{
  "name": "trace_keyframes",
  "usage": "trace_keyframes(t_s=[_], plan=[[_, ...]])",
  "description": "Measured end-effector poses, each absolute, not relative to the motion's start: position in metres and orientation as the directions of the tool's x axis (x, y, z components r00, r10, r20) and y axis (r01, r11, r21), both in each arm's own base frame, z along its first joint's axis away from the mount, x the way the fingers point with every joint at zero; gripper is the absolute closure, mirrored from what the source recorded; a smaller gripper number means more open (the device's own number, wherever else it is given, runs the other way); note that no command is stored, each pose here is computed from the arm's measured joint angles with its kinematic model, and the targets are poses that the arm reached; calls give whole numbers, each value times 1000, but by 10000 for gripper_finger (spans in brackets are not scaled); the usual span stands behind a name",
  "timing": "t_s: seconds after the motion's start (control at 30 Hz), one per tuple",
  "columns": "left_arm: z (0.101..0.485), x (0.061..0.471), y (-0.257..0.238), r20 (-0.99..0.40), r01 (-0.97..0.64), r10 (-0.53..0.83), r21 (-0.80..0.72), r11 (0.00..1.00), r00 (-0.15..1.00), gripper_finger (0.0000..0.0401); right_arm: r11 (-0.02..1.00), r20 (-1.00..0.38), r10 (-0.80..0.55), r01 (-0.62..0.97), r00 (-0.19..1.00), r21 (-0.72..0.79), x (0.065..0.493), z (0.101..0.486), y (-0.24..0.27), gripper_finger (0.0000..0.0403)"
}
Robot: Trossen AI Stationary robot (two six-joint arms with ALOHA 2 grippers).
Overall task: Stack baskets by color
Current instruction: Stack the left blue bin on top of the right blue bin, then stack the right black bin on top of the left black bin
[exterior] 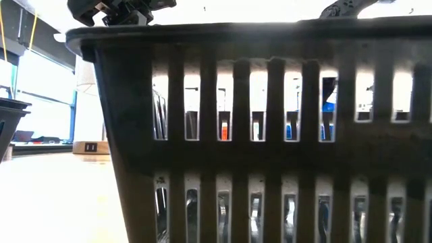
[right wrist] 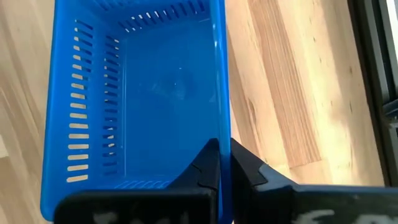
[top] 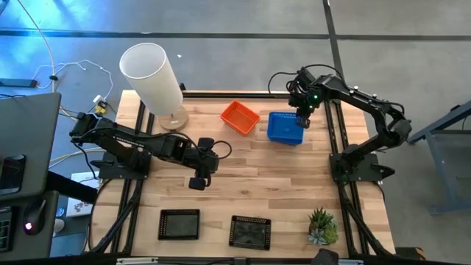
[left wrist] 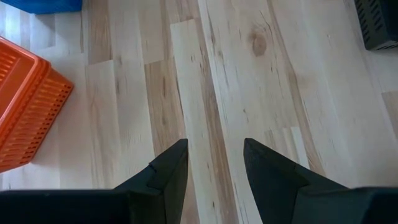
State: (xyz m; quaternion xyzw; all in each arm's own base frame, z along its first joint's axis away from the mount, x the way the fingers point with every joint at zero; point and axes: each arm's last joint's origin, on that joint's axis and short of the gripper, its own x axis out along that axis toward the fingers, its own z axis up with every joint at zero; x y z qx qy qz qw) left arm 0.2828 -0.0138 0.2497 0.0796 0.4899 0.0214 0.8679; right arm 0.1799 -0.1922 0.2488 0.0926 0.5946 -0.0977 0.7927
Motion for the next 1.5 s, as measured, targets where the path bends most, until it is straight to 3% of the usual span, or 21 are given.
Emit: trace_keyframes(t_s=[0.53,0.8,0.93,1.5], plan=[[250,283,-14,-847,41,115,159,986,519,259,941,-962,-47,336,270,48,180,249,-192,399],[250,283,-14,-847,41,115,159,986,520,259,925,-969,-32,374,245,64,178,248,-190,315],[250,283,-14,-847,41,115,159,986,520,259,923,-969,-32,379,246,65,178,248,-190,291],[249,282,-14,-852,12,115,141,990,511,259,914,-960,20,384,279,131,200,273,-146,309]])
